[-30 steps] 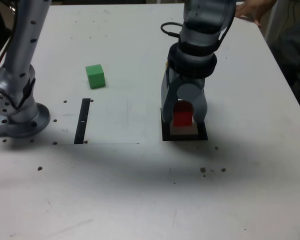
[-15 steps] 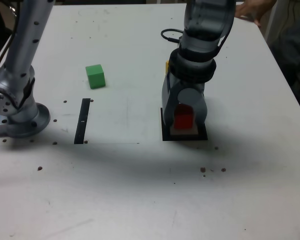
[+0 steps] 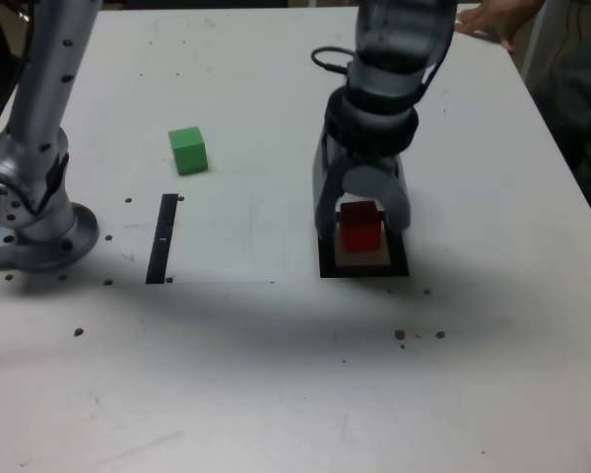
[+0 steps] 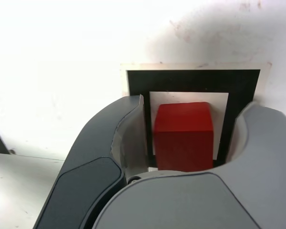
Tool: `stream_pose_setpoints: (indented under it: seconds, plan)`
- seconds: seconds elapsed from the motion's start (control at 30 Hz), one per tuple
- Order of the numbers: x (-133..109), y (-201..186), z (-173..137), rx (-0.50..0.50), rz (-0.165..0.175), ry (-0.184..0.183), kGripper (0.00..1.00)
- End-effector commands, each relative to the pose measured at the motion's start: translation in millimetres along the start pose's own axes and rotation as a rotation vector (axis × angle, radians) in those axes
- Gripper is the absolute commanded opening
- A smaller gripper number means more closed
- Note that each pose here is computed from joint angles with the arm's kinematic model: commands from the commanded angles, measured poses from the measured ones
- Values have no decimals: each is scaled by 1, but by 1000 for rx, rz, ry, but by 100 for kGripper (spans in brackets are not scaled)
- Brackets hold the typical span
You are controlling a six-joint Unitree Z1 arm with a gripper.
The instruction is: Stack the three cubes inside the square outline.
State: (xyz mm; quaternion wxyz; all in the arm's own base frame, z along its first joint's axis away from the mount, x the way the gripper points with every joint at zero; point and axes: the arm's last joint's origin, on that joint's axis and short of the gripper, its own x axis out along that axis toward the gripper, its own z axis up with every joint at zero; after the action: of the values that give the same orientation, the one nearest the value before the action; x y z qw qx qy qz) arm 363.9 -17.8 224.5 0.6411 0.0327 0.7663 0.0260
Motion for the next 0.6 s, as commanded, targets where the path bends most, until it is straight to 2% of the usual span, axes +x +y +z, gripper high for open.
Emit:
stream_pose_setpoints:
  seconds: [0.0, 0.17, 0.27, 0.57]
  plan:
    - [-11, 5, -6, -14, 13, -15, 100]
    - [-32, 26, -18, -58, 49, -20, 99]
    - [-39, 42, -23, -87, 59, -16, 100]
    - [-40, 96, -30, -192, 44, 7, 100]
